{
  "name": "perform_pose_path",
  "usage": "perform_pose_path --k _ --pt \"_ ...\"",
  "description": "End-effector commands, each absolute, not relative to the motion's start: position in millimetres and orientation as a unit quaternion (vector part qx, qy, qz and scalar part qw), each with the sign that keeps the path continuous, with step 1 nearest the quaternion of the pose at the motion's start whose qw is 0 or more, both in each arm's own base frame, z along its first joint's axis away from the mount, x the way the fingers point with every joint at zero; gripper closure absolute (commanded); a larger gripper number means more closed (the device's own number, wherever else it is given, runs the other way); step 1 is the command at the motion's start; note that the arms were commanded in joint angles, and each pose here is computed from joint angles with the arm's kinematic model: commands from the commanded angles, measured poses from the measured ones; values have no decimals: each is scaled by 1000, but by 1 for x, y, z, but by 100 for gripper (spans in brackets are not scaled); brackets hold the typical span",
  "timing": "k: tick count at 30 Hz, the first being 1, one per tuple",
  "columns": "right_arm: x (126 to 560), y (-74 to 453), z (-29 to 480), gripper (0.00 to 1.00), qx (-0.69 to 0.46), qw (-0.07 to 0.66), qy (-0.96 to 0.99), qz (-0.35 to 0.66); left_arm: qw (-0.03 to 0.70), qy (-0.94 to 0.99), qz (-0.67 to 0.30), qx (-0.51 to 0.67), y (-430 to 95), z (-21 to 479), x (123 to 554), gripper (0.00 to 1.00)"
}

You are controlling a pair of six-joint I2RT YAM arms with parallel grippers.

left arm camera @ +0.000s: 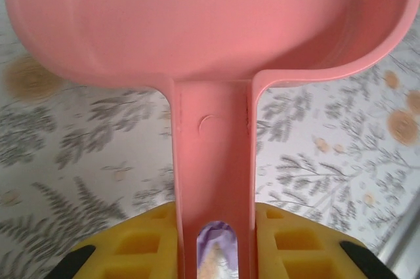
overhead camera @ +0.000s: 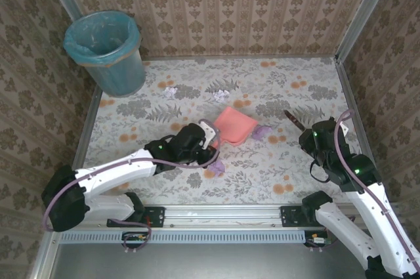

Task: Sweep away the paper scraps from the table

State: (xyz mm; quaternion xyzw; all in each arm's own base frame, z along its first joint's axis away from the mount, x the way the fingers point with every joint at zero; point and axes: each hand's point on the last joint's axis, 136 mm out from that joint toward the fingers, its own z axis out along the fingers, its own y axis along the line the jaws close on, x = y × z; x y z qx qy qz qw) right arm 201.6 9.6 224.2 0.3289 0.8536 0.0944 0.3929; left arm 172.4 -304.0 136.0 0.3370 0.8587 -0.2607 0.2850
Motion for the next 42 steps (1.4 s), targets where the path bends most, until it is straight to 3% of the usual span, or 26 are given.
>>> perform_pose_path --k 1,12,20,42 --pt "205 -5 243 100 352 426 830 76 267 835 -280 391 -323 148 155 100" --pt "218 -4 251 100 328 442 833 60 163 859 -217 433 -330 141 122 100" --pt "244 15 250 100 263 429 862 59 86 897 -69 428 -322 109 132 100" --pt "253 67 201 100 163 344 916 125 32 921 -42 385 -340 79 181 100"
